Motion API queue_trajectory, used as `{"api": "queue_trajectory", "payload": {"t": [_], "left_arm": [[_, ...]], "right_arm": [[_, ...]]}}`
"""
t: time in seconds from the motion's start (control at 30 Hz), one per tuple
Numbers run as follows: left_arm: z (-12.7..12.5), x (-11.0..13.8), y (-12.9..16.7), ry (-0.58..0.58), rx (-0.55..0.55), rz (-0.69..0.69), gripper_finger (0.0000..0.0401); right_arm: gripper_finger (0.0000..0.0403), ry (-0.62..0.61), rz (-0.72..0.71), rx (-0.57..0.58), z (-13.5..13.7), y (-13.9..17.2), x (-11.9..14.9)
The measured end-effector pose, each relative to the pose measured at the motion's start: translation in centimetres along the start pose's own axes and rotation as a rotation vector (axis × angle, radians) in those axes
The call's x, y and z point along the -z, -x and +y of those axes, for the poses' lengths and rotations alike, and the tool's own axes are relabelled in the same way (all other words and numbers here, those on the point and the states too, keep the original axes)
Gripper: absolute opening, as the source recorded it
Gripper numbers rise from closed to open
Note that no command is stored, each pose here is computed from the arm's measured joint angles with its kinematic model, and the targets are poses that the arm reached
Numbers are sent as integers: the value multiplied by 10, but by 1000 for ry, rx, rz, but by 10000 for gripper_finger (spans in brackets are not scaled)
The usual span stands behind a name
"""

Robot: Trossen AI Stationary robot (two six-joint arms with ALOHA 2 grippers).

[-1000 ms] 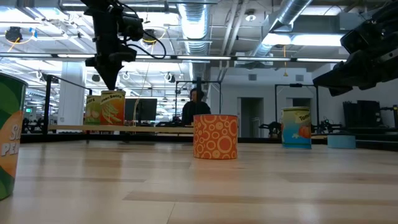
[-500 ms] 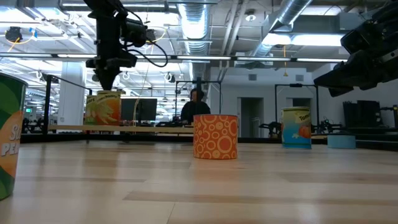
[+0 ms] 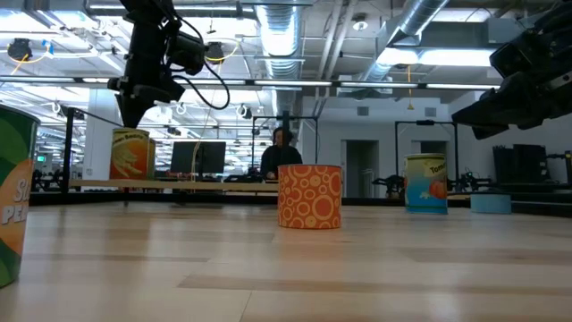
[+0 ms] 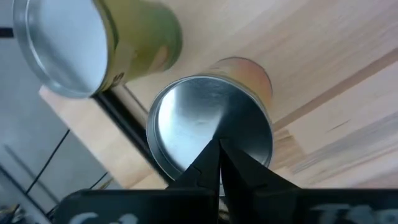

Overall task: Pick and place cans onto a shelf
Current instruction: Put the canned green beans on the shelf

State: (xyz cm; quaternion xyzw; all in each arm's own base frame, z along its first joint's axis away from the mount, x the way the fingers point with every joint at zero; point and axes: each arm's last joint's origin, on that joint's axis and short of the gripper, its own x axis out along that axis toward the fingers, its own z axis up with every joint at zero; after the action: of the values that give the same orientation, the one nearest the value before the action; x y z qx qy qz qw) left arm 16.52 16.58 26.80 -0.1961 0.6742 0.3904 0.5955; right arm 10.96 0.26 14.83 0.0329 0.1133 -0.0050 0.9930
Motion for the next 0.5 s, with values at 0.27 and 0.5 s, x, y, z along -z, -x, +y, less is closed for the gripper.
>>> {"api": "queue_trajectory", "payload": {"t": [0.27, 0.5], "left_arm": [[2, 1, -1, -1, -63, 4, 0], [3, 2, -1, 0, -98, 22, 0]], "right_arm": [[60, 0, 2, -10, 0, 0, 0], [60, 0, 2, -11, 0, 0, 0]]}}
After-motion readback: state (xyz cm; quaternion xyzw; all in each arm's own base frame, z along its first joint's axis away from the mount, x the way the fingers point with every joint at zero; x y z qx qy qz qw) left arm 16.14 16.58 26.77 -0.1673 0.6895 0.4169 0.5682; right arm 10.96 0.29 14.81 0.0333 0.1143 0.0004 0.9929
